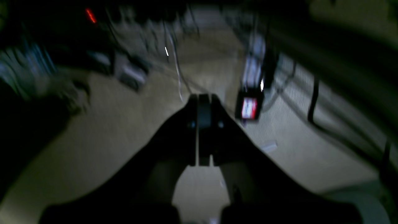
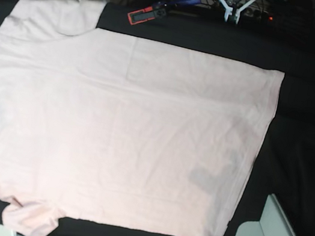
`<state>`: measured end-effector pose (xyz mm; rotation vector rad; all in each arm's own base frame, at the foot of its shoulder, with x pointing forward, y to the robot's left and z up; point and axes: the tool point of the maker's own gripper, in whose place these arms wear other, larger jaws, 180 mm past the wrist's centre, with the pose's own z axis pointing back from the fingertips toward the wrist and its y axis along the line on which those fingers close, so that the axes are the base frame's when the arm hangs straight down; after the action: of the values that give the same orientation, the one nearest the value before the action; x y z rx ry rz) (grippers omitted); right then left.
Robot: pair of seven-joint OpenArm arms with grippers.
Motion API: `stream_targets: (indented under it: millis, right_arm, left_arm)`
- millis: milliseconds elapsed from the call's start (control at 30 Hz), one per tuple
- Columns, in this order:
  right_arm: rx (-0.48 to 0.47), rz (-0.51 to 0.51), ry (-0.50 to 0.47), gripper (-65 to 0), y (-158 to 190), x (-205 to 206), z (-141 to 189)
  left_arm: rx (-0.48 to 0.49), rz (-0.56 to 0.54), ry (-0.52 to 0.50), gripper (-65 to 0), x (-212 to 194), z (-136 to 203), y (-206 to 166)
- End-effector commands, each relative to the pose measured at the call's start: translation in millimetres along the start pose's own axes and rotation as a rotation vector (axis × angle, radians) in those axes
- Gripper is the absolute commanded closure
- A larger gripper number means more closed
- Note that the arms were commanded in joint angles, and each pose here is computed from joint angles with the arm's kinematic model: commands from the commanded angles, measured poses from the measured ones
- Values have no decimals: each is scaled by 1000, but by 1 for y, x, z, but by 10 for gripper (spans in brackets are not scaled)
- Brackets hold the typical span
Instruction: Fold the T-shirt properly
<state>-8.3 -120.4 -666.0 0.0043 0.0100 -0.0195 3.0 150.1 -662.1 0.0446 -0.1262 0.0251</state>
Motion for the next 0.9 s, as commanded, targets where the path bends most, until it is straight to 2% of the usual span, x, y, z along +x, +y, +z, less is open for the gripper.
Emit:
stream_targets:
  millis: [0, 133, 300, 400, 867]
  right_arm:
    - [9, 2, 35, 0, 4, -19, 0]
    - [8, -1, 38, 0, 4, -23, 0]
    - [11, -4, -91, 0, 7, 26, 2]
    - [26, -6, -132, 0, 17, 35, 3]
    - [18, -6, -17, 0, 12, -45, 4]
  left_arm:
    - [-16, -3, 10, 0, -8, 1, -8]
    - [-20, -5, 12, 0, -9, 1, -10]
    - [-15, 13, -32, 0, 14, -1, -8]
    - [-12, 13, -49, 0, 21, -1, -6]
    - [0, -6, 103, 0, -75, 14, 5]
